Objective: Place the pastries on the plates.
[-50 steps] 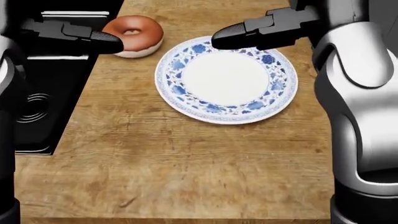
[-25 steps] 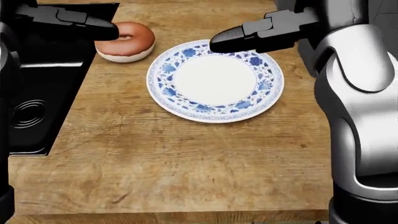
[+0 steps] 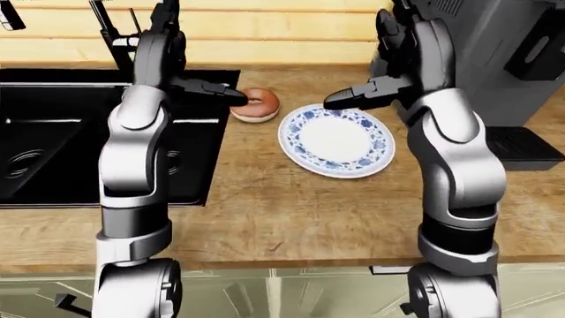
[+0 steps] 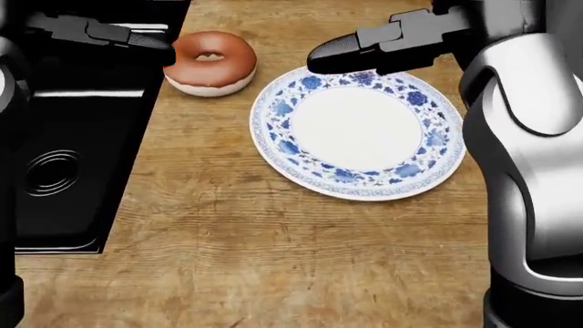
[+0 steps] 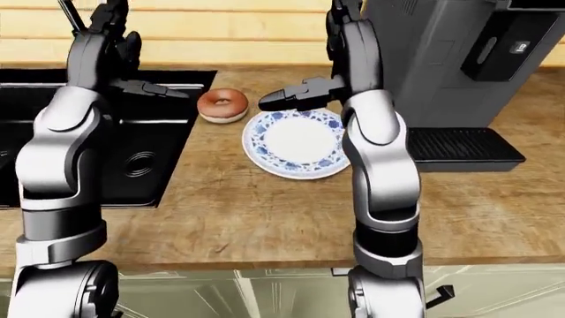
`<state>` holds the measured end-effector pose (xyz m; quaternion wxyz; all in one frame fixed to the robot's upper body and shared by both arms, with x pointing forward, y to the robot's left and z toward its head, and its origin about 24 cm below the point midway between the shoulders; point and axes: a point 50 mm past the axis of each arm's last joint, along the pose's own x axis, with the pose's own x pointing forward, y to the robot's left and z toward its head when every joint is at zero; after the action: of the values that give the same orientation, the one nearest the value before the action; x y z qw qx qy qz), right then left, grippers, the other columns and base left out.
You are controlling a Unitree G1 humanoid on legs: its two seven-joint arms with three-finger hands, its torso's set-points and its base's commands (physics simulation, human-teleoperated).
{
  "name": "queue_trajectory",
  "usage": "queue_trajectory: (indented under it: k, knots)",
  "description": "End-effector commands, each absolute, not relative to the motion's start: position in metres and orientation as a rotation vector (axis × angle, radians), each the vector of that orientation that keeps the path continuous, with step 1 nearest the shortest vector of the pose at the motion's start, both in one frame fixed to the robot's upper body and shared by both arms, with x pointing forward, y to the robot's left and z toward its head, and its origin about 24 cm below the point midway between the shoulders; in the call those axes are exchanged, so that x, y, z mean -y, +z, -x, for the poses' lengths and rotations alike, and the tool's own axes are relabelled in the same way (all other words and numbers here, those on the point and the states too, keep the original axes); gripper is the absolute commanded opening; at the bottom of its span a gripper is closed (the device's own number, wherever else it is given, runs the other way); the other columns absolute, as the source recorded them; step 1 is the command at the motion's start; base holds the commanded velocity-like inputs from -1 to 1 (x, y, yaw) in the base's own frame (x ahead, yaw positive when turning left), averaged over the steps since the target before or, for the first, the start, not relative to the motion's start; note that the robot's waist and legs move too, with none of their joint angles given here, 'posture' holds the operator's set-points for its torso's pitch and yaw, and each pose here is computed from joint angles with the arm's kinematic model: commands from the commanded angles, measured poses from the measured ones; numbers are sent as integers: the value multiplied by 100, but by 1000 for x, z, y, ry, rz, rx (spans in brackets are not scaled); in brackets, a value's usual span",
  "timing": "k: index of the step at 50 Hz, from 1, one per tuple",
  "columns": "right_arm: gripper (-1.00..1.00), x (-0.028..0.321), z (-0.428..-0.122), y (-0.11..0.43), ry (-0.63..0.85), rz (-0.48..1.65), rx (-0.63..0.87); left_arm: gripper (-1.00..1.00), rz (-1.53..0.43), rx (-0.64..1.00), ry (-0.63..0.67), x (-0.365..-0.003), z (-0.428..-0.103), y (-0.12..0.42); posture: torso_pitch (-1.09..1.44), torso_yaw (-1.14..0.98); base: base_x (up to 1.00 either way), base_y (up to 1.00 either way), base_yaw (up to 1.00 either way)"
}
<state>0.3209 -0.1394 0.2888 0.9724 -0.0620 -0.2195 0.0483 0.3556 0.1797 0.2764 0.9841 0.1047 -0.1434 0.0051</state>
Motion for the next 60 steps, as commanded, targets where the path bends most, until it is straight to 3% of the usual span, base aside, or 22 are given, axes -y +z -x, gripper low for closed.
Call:
queue_trajectory:
  k: [1, 14, 28, 44, 60]
  knots:
    - [100, 142, -315, 302, 79, 126, 517, 100, -210, 386, 7, -177, -349, 297, 0, 0, 0, 0, 0]
    - [100, 143, -317, 298, 72, 119, 506, 100, -216, 382, -63, -167, -361, 311, 0, 0, 0, 0, 0]
    - [100, 144, -317, 294, 70, 117, 497, 100, -327, 250, -156, -163, -421, 308, 0, 0, 0, 0, 0]
    - [100, 143, -314, 302, 75, 120, 507, 100, -461, 175, -166, -156, -431, 294, 0, 0, 0, 0, 0]
    - [100, 147, -291, 340, 57, 159, 582, 100, -423, 172, -179, -147, -432, 285, 1, 0, 0, 0, 0]
